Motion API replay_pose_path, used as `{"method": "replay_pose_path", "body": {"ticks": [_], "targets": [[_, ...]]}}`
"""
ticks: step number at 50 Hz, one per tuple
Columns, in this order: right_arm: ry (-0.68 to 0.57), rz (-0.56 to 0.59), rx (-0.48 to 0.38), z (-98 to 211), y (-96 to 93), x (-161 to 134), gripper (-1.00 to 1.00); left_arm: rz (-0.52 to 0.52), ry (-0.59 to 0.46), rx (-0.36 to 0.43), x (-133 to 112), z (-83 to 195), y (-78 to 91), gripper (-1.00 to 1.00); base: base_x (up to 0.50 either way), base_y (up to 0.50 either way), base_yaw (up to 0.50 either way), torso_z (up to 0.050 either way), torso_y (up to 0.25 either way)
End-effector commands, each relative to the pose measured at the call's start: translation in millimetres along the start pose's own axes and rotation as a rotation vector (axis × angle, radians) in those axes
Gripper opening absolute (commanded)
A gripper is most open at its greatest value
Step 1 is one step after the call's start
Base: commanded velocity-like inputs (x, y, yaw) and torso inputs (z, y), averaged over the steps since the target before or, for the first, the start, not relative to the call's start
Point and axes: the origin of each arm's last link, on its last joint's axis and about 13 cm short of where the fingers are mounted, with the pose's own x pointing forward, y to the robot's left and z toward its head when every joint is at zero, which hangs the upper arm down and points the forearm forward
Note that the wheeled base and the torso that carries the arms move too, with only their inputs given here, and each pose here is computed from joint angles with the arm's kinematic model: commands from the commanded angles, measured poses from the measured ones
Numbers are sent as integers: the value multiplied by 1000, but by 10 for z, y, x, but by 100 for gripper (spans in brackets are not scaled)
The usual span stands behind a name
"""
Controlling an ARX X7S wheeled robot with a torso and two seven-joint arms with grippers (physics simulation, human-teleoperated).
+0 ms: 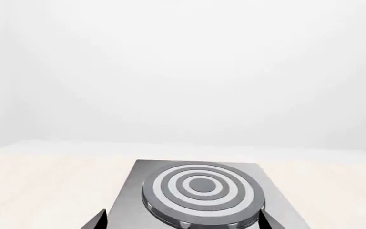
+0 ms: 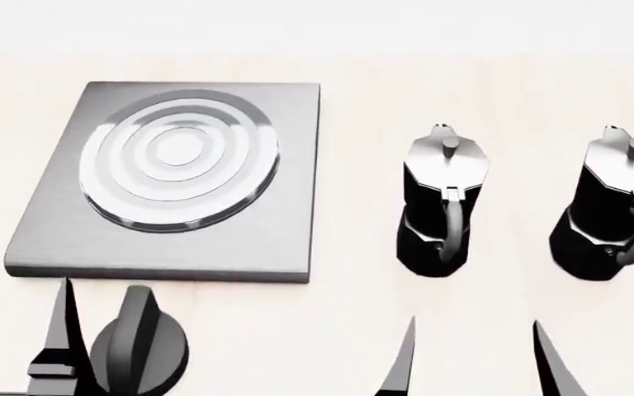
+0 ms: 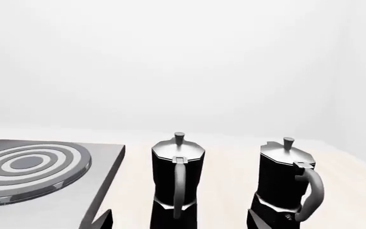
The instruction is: Turn off the stove.
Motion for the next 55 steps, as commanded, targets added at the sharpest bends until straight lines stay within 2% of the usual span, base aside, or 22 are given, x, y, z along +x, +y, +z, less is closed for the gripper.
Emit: {"method": "replay_pose_path", "body": {"ticks": [1,17,24,37,41,51,55], "targets": [[3,2,1,-12,-1,1,100,-1,3,0,-1,-2,0,100,0,0,0,0,-182],[2,4,3,-13,-2,-1,100,3,4,3,3,-3,-5,100,0,0,0,0,-176],[3,5,2,-13,-3,-2,100,8,5,-9,6,7,-7,100,0,0,0,0,-55],[4,7,3,-17,-6,2,100,-55,-111,-40,51,280,-136,100,0,0,0,0,0],[4,9,4,-19,-3,0,100,-87,-119,-61,39,335,-195,100,0,0,0,0,0],[6,9,3,-27,-5,3,100,-175,-10,-130,80,212,-321,100,0,0,0,0,0],[6,9,3,-30,-4,6,100,-180,23,-114,116,77,-374,100,0,0,0,0,0]]}}
